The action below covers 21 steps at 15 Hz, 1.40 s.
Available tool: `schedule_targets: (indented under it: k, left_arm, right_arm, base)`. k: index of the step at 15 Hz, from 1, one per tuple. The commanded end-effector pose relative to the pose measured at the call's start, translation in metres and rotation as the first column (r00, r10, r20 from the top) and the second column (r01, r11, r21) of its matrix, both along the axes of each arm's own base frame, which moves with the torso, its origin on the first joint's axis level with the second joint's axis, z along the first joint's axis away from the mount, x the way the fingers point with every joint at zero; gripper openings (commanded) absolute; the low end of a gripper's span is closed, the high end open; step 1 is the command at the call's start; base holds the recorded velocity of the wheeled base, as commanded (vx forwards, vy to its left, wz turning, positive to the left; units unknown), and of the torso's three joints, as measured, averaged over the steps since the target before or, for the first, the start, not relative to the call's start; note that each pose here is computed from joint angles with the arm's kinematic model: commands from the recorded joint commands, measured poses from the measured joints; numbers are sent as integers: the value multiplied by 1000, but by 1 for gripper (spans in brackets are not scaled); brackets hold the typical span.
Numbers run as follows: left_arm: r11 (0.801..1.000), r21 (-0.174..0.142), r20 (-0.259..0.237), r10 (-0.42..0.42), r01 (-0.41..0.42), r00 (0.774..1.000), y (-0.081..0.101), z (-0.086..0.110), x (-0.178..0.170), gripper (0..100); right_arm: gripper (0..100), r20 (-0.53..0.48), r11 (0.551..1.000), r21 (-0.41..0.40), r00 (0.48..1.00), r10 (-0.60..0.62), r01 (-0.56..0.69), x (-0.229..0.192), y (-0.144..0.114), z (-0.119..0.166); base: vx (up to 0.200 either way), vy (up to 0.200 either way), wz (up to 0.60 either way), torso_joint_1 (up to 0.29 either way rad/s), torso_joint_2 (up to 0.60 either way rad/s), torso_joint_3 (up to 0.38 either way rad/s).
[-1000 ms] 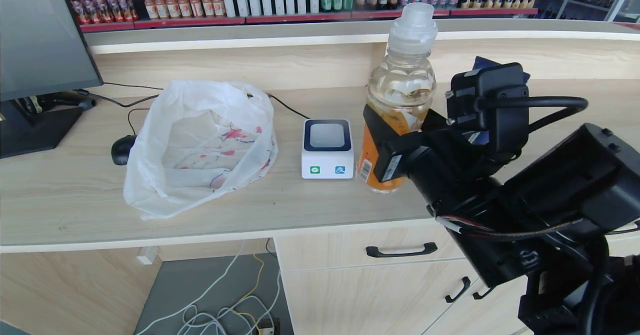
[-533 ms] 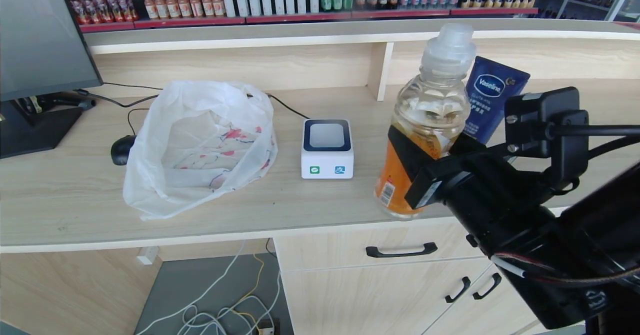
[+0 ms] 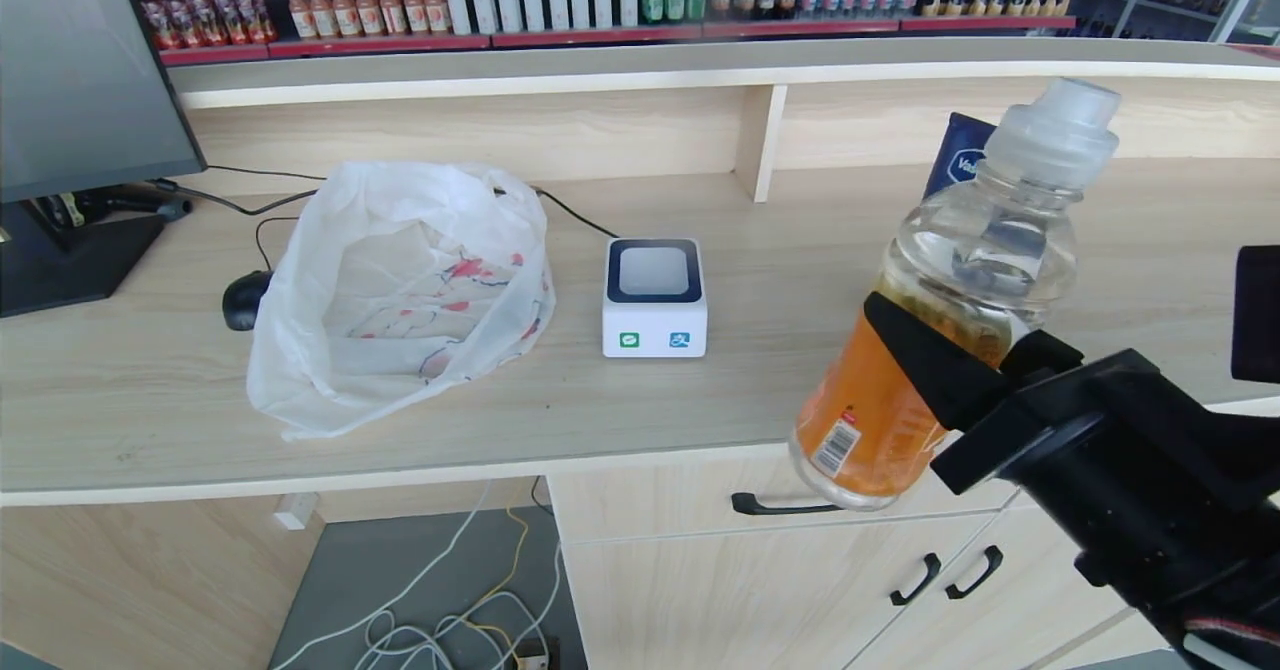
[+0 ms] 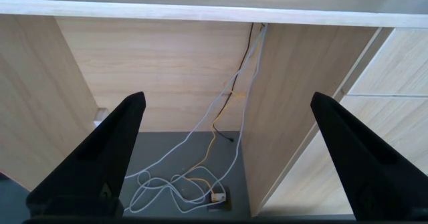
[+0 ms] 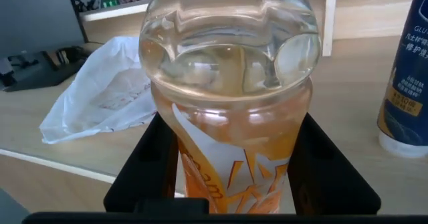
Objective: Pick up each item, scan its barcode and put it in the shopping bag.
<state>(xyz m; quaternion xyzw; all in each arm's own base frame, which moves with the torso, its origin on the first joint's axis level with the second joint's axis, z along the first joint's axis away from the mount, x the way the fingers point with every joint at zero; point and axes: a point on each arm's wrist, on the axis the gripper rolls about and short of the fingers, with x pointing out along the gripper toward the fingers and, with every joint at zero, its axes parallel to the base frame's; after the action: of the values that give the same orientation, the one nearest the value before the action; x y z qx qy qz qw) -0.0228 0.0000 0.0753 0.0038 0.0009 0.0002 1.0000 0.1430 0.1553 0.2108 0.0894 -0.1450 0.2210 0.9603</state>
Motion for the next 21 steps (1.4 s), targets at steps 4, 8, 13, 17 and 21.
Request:
schedule_targets:
  k: [4,8,13,17,21]
  left_arm:
    - [1000,0,0,0,0,1000,0,0,0,100]
    - [1000,0,0,1,-1,1000,0,0,0,100]
    - [1000,0,0,1,-1,1000,0,0,0,100]
    - [1000,0,0,0,0,1000,0,0,0,100]
    - [1000,0,0,0,0,1000,0,0,0,100]
  right_arm:
    - [0,-103,983,162,989,103,-85,-10,-11,-10]
    - [0,-127,937,268,956,265,-224,-11,-8,-10]
    - [0,-122,833,403,879,461,-380,-10,-3,-2]
    - [0,-89,781,482,864,495,-397,-7,1,11]
    - [0,-86,768,485,852,517,-418,-8,0,12]
  base:
    - [0,0,0,0,0,0]
    - [0,0,0,0,0,0]
    - [0,0,0,0,0,0]
    - [0,0,0,0,0,0]
    - [0,0,0,0,0,0]
